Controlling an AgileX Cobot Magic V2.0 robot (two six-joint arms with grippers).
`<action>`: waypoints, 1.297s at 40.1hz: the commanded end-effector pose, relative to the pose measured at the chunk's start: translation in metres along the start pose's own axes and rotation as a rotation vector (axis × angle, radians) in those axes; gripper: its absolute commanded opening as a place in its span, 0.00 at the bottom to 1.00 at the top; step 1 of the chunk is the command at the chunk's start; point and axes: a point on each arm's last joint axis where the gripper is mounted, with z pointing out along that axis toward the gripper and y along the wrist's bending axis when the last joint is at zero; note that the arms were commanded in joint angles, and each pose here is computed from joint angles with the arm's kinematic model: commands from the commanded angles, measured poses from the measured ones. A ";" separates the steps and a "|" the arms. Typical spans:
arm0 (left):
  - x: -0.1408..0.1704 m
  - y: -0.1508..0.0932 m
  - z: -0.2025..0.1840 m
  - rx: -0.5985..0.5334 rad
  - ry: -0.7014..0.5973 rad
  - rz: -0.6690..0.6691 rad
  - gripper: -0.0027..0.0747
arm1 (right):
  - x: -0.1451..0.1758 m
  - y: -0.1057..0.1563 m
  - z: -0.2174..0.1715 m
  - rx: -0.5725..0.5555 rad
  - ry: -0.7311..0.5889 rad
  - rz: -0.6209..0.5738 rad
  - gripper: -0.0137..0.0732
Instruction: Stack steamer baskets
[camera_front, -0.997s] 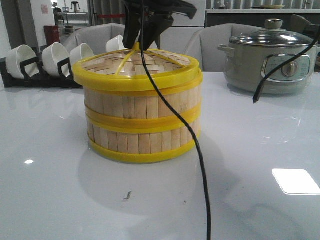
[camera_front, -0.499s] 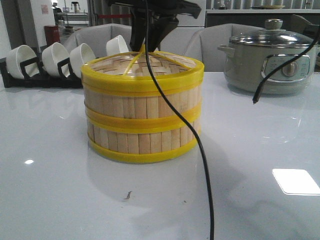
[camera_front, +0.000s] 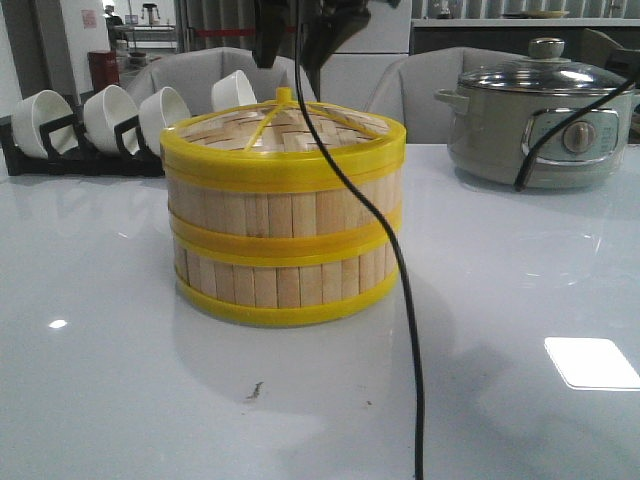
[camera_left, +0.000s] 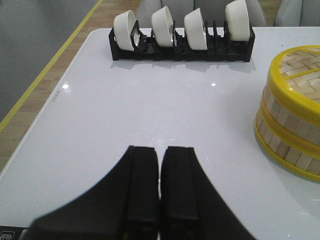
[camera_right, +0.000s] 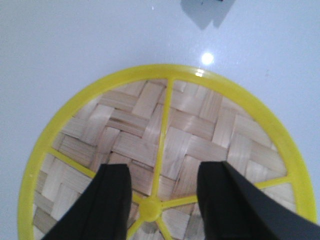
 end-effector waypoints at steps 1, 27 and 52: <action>-0.014 -0.002 -0.003 0.020 -0.098 -0.003 0.16 | -0.030 0.005 -0.082 0.003 -0.246 -0.032 0.63; -0.014 -0.002 -0.003 0.020 -0.098 -0.003 0.16 | 0.078 -0.046 -0.239 0.176 -0.601 -0.032 0.58; -0.014 -0.002 -0.003 0.020 -0.098 -0.003 0.16 | 0.293 -0.081 -0.282 0.470 -0.555 0.295 0.58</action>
